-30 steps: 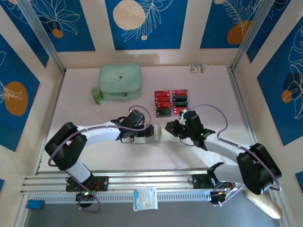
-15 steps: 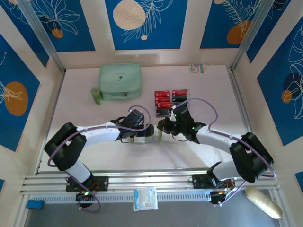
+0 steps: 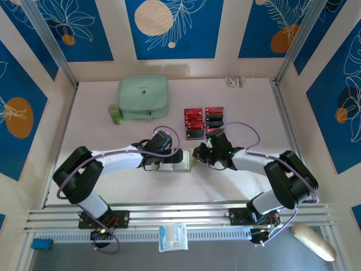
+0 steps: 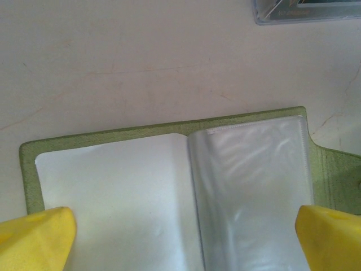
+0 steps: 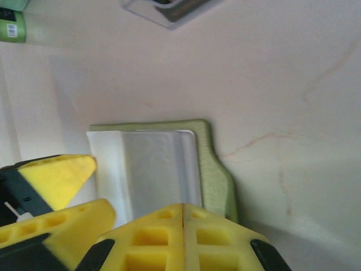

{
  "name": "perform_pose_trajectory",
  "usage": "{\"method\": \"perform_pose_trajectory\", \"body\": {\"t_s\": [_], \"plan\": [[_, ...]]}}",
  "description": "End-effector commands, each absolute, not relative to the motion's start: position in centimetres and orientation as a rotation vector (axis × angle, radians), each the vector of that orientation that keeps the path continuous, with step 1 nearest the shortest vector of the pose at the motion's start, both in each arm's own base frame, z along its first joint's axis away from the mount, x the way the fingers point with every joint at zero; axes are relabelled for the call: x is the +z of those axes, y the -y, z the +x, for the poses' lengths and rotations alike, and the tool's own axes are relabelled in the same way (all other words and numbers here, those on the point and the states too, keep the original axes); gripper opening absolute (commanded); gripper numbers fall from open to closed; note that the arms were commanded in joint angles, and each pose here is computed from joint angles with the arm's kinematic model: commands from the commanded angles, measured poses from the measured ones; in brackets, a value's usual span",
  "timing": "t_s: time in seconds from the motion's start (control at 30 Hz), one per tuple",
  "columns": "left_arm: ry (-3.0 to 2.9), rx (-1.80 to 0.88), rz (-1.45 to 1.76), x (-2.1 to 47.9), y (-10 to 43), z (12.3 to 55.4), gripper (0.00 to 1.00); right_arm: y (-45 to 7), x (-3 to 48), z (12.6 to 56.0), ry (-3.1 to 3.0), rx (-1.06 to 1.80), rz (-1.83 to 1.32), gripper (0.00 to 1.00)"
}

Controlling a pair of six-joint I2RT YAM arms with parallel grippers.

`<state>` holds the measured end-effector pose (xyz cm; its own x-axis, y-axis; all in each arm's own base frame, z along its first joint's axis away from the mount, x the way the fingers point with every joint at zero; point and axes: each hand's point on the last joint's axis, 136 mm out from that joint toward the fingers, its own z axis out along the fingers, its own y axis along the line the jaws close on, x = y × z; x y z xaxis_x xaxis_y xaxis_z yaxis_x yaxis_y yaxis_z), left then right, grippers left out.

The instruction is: Put the credit cards into the card holder

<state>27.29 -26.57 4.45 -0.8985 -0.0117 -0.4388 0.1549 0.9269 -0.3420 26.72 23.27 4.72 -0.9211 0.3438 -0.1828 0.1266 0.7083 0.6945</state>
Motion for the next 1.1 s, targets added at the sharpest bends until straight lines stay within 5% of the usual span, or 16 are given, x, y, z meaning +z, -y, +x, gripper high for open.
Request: {"method": "perform_pose_trajectory", "body": {"t_s": [0.0,1.07], "plan": [[-2.639,-0.451,0.141,4.4,25.3,27.1,1.0,-22.3,2.9,26.1,-2.662,0.979,0.409,0.0],[-2.59,-0.402,0.255,3.4,24.8,27.2,1.0,-27.8,6.1,27.4,-2.7,1.024,0.08,0.0]]}}
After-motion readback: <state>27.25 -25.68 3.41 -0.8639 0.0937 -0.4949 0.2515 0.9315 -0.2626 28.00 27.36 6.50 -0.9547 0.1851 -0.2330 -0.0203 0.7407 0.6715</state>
